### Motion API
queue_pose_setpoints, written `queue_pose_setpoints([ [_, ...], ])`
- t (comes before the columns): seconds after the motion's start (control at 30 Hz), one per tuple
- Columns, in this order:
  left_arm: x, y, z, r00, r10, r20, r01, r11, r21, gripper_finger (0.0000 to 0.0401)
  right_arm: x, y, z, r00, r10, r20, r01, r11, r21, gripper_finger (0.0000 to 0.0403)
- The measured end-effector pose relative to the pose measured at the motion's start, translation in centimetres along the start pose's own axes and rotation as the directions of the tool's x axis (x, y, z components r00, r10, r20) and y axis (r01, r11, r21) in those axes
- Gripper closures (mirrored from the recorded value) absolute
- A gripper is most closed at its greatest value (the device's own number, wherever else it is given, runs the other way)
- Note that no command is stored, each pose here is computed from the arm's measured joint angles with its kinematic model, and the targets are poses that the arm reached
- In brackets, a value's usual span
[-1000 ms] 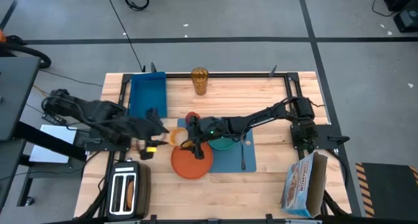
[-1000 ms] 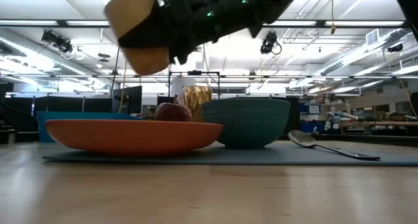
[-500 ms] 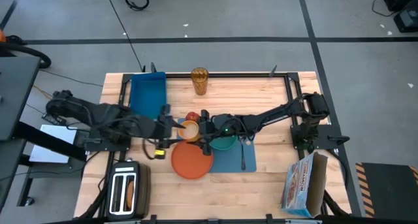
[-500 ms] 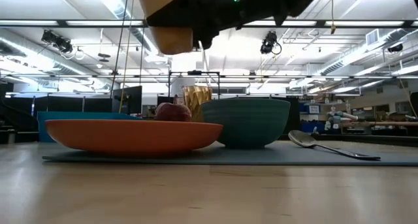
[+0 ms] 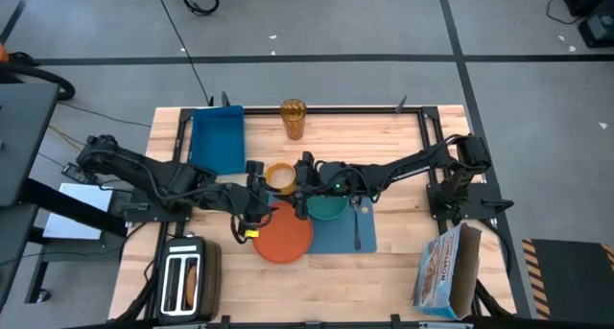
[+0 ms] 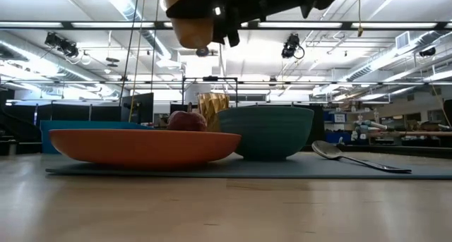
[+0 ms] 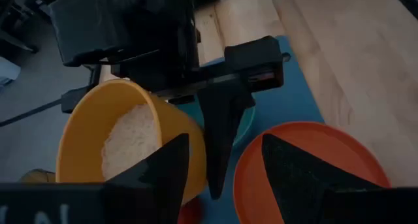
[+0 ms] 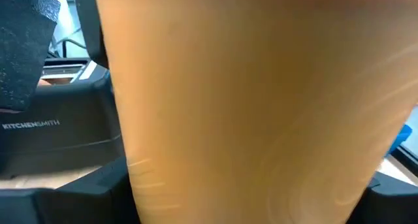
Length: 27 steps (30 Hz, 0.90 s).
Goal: Arrange a breakfast setting
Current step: Put the yellow cup of milk on the blue cutting board to the top right of the green bowl
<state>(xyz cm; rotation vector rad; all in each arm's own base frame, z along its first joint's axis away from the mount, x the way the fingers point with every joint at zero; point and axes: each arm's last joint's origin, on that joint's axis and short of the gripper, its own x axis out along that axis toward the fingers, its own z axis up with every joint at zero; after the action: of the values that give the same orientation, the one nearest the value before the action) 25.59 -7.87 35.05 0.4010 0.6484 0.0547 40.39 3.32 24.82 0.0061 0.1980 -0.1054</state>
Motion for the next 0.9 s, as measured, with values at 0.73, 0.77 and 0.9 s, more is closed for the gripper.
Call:
queue_pose_setpoints([
  [0.73,0.9,1.0,-0.5,0.99,0.118,-0.075,-0.109,0.988,0.114,0.0198,0.2,-0.1,-0.3,1.0,-0.02,-0.014,0.022,0.984,0.175,0.0083],
  [0.77,1.1,1.1,-0.5,0.989,0.122,-0.081,-0.113,0.987,0.113,0.0198,0.2,-0.1,-0.3,1.0,-0.02,-0.01,0.022,0.984,0.178,0.0083],
  [0.9,1.2,1.2,-0.5,0.988,0.129,-0.081,-0.12,0.987,0.109,0.0198,0.2,-0.4,-0.3,0.999,-0.041,-0.008,0.042,0.975,0.22,0.0084],
])
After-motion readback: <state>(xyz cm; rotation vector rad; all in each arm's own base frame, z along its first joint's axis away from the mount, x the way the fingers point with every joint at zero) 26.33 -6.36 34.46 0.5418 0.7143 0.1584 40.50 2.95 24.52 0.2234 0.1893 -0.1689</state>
